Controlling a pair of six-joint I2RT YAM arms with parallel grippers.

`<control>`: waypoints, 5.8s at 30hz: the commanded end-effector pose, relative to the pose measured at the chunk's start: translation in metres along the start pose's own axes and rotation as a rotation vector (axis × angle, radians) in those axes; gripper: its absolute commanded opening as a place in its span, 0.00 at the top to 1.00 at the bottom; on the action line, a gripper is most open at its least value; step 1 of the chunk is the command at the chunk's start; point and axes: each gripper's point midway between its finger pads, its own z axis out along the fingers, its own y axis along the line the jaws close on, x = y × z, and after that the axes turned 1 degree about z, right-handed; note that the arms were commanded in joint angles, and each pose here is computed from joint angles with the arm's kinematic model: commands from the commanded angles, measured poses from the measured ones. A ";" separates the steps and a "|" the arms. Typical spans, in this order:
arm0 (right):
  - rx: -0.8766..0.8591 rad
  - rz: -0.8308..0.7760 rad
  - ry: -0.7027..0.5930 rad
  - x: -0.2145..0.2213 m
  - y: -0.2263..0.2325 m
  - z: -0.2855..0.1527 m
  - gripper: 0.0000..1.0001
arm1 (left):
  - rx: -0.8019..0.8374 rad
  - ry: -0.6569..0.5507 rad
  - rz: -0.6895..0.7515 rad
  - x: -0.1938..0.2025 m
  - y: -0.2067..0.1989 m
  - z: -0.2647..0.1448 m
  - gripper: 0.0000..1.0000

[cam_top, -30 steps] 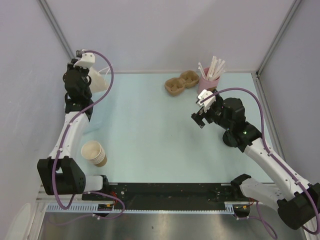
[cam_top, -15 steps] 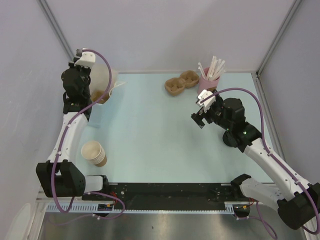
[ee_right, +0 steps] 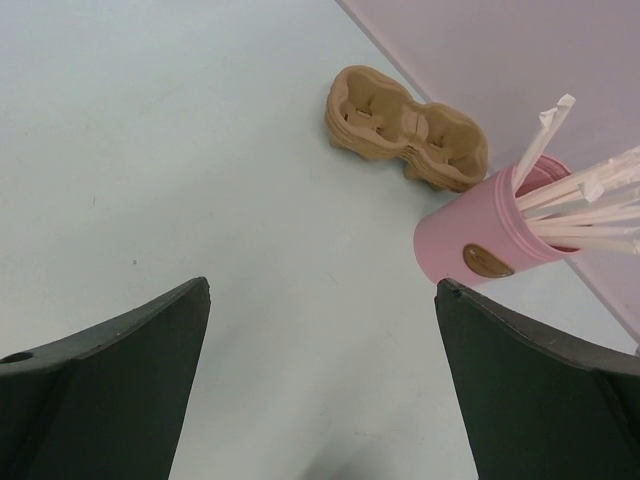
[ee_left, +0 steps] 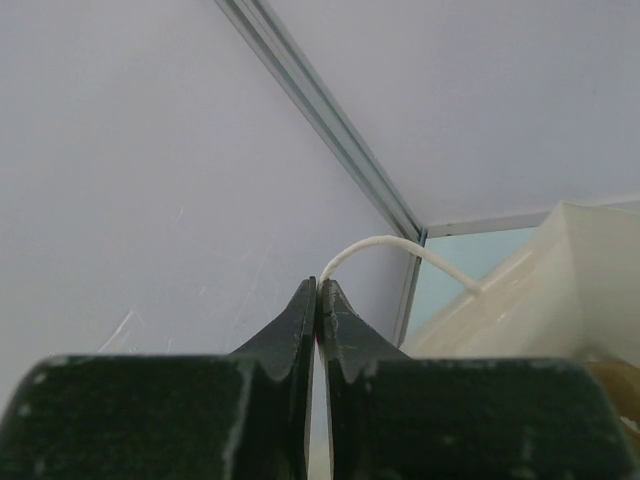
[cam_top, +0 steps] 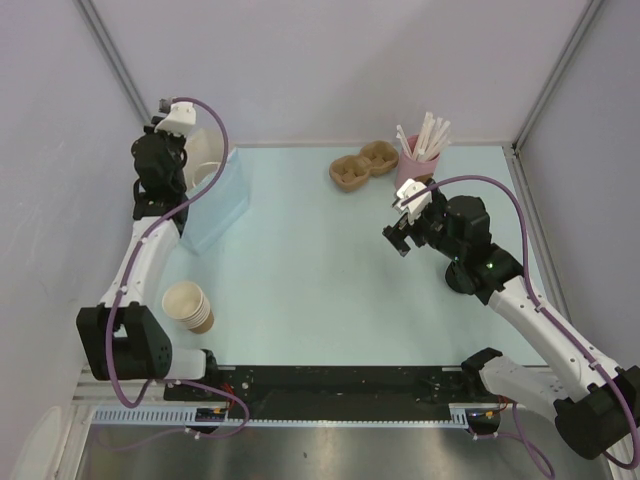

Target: Pack the takeout coffee

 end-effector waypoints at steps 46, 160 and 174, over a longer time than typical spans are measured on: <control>0.025 -0.025 -0.091 -0.019 -0.008 -0.014 0.00 | 0.856 0.200 0.119 0.099 -0.076 -0.251 0.01; 0.013 -0.038 -0.077 -0.014 -0.004 -0.012 0.00 | 0.725 0.701 -0.018 0.247 -0.018 -0.217 0.76; 0.012 -0.039 -0.076 -0.014 -0.004 -0.012 0.00 | 0.620 0.726 -0.067 0.252 0.006 -0.192 0.75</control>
